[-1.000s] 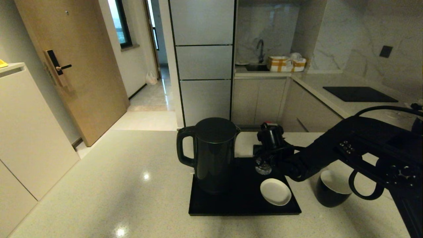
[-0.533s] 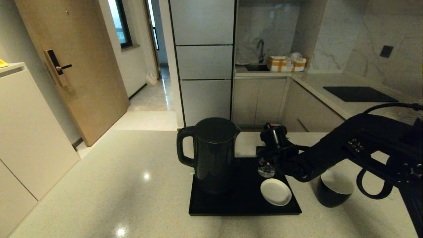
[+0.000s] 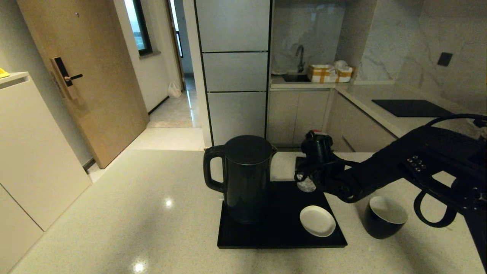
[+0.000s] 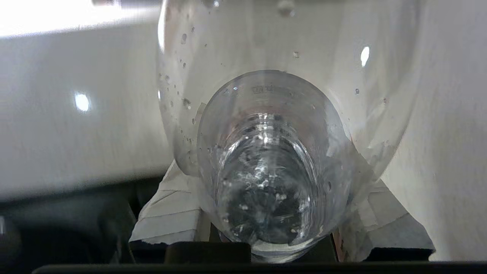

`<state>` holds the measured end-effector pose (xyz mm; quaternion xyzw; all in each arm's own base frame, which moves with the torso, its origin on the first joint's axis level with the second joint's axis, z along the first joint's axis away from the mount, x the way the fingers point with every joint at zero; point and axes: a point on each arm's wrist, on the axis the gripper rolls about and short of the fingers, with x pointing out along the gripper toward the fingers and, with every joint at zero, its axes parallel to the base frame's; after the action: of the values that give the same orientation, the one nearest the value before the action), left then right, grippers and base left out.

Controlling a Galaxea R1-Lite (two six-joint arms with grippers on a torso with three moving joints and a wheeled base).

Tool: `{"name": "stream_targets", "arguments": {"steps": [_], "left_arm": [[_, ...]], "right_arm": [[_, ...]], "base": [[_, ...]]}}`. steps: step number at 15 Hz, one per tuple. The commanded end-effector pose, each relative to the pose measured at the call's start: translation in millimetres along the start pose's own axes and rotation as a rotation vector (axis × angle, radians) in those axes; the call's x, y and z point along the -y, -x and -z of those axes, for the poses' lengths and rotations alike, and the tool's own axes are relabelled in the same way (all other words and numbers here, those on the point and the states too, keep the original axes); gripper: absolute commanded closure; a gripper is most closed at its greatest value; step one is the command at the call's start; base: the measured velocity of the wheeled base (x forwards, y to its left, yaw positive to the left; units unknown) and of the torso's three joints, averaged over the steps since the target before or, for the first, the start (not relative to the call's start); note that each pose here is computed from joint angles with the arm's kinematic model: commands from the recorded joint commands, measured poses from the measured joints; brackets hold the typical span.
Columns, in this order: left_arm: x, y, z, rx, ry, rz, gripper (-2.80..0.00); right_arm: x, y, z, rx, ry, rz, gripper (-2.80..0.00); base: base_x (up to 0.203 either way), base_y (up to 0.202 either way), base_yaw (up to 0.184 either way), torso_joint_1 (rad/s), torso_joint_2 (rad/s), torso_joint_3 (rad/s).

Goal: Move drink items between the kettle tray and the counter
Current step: Return the bottled water to its original position

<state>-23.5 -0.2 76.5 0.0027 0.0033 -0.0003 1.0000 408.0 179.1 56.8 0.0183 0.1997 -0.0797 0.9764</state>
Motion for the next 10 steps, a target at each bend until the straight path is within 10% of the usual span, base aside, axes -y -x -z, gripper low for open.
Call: {"name": "stream_targets", "arguments": {"steps": [1, 7, 8, 10], "left_arm": [[0.0, 0, 0, 0.000, -0.001, -0.001, 0.00], [0.0, 0, 0, 0.000, -0.001, 0.001, 0.00], [0.0, 0, 0, 0.000, -0.001, -0.001, 0.00], [0.0, 0, 0, 0.000, -0.002, 0.001, 0.00]], "right_arm": [[-7, -19, 15, 0.000, 0.003, 0.029, 0.00], [-18, -37, 57, -0.013, 0.022, 0.071, 0.00], [-18, -37, 58, -0.016, 0.025, 0.072, -2.80], [-16, -34, 58, -0.020, 0.026, 0.072, -2.80]], "base": [[0.000, 0.000, 0.000, 0.000, 0.00, 0.000], [0.000, 0.000, 0.000, 0.000, 0.00, 0.000], [0.000, 0.000, 0.000, 0.000, 0.00, 0.000], [0.000, 0.000, 0.000, 0.000, 0.00, 0.000]]}}
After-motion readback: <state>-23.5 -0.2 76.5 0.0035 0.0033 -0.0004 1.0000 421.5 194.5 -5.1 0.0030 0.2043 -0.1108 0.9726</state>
